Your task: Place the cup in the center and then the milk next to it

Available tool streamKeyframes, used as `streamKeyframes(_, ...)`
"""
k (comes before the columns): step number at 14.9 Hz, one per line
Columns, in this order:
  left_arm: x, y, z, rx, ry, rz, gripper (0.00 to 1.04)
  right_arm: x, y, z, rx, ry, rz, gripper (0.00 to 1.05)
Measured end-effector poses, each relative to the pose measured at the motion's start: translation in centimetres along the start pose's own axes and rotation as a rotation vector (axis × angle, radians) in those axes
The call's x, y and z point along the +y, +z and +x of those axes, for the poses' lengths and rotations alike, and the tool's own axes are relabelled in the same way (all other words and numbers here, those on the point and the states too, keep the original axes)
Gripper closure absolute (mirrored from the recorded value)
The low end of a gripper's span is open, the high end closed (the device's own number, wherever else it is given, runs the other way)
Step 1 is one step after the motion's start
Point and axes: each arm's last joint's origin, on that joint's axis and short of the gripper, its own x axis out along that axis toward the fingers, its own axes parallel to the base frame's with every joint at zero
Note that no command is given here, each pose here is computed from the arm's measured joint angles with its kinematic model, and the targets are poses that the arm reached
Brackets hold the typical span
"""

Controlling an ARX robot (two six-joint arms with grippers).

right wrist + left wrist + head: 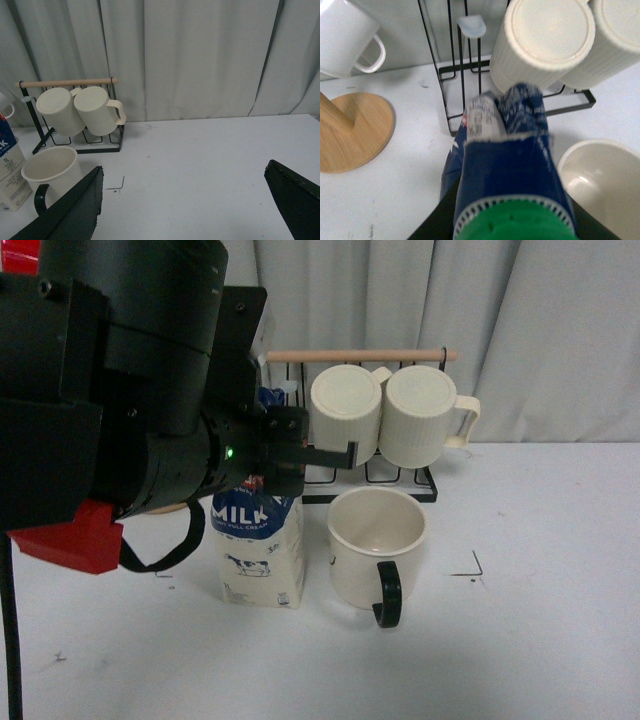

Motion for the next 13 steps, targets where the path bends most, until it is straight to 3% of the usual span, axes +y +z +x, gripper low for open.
streamKeyframes(4, -0.1, 1.1, -1.3, -0.036, -0.014, -0.063, 0.25, 0.0, 0.0, 0.0, 0.0, 0.0, 0.0, 0.06)
streamKeyframes(6, 0.7, 2.8, -4.7, -0.159, -0.032, -0.107, 0.05, 0.0, 0.0, 0.0, 0.0, 0.0, 0.0, 0.06)
streamKeyframes(9, 2.4, 4.3, -11.5, -0.273, -0.031, -0.096, 0.07, 0.0, 0.0, 0.0, 0.0, 0.0, 0.0, 0.06)
streamKeyframes(11, 5.0, 3.0, -15.2, -0.447, 0.129, -0.087, 0.26, 0.0, 0.0, 0.0, 0.0, 0.0, 0.0, 0.06)
streamKeyframes(13, 7.4, 0.9, -17.0, -0.473, 0.202, -0.081, 0.48, 0.0, 0.0, 0.0, 0.0, 0.0, 0.0, 0.06)
